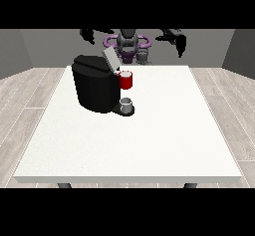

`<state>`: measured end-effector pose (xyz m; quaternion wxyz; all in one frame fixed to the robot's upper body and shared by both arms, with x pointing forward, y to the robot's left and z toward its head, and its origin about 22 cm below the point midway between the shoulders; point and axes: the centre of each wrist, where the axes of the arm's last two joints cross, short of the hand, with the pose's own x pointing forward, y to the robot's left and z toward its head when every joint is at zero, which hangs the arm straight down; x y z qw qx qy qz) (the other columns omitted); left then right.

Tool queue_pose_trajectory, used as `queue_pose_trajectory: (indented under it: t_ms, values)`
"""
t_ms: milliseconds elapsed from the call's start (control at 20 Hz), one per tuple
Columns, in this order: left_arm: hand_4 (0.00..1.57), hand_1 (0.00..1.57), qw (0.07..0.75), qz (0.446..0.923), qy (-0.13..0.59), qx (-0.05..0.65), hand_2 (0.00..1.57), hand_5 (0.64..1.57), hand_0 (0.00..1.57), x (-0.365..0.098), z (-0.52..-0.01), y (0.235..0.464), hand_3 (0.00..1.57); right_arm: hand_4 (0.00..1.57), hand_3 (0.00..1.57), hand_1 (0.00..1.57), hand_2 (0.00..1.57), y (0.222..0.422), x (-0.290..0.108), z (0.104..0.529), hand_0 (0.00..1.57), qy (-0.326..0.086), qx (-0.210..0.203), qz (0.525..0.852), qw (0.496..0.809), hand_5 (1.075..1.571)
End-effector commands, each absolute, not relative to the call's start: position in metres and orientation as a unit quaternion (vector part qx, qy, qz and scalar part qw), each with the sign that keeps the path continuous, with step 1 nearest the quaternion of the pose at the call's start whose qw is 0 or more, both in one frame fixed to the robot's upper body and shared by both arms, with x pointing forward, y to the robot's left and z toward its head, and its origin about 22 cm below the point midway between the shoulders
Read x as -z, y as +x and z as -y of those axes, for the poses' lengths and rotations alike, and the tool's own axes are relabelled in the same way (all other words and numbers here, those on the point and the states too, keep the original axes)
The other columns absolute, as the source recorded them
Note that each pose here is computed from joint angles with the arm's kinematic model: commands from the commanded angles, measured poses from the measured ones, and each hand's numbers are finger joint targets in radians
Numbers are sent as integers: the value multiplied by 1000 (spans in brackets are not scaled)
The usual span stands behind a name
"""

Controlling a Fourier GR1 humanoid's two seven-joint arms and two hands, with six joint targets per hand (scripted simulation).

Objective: Insert the coffee pod into the coffee machine and close the lid

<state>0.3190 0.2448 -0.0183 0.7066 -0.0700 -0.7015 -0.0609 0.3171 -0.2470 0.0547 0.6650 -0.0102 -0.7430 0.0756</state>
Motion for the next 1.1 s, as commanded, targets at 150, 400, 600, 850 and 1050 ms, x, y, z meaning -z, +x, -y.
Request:
queue_pose_trajectory:
  t_ms: [150, 400, 600, 850, 1050]
  values:
    - [0, 0, 682, 726, -60, 68, 0, 1571, 0, -4, -244, 313, 0, 0, 0, 0, 0, 344, -63, 244, 0, 3, -63, 748, 661, 1571]
    - [0, 0, 690, 720, -44, 52, 0, 1571, 0, -11, -274, 302, 0, 0, 0, 0, 0, 341, -51, 228, 0, 15, -89, 740, 667, 1571]
    - [0, 0, 688, 724, -38, 49, 0, 1571, 0, -31, -267, 302, 0, 0, 0, 0, 0, 354, -56, 237, 0, 5, -88, 734, 673, 1571]
    - [0, 0, 671, 739, -34, 47, 0, 1571, 0, -10, -257, 293, 0, 0, 0, 0, 0, 366, -67, 230, 0, 12, -113, 741, 662, 1571]
    - [0, 0, 679, 731, -39, 54, 0, 1571, 0, -12, -259, 285, 0, 0, 0, 0, 0, 380, -80, 236, 0, -3, -104, 737, 668, 1571]
